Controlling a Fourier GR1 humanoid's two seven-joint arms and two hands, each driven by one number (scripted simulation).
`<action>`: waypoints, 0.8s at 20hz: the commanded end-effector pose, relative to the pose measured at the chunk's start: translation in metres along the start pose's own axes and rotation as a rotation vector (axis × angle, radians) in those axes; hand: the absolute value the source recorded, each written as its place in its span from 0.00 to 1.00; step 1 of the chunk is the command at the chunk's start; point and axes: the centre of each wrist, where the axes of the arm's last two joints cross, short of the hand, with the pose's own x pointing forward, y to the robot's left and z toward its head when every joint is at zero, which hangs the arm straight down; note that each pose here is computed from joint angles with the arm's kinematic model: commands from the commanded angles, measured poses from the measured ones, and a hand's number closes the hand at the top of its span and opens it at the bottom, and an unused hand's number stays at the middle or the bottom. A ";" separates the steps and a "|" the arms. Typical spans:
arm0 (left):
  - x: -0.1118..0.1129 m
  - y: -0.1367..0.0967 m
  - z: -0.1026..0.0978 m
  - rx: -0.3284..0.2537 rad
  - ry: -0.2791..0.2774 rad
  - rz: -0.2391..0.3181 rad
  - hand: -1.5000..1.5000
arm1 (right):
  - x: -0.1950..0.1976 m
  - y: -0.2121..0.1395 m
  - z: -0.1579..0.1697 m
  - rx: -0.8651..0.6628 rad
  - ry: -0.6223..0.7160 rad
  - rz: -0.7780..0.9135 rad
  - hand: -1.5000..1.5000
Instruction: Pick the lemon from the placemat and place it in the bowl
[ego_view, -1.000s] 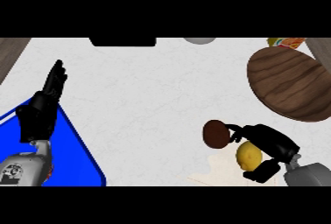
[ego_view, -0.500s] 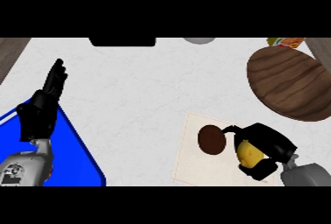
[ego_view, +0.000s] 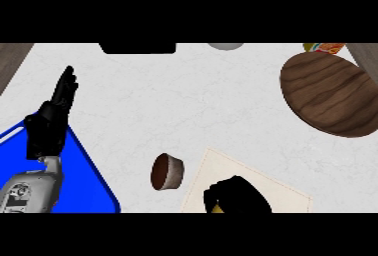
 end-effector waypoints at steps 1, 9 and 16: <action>0.007 0.006 -0.003 0.012 0.000 0.003 0.50 | 0.057 0.012 0.021 -0.103 0.001 -0.071 1.00; 0.003 0.021 0.002 0.004 -0.001 -0.006 0.50 | 0.080 -0.046 0.080 -0.495 -0.031 -0.308 1.00; 0.007 0.010 0.000 -0.009 -0.003 -0.001 0.50 | 0.059 -0.089 0.092 -0.712 0.144 -0.259 1.00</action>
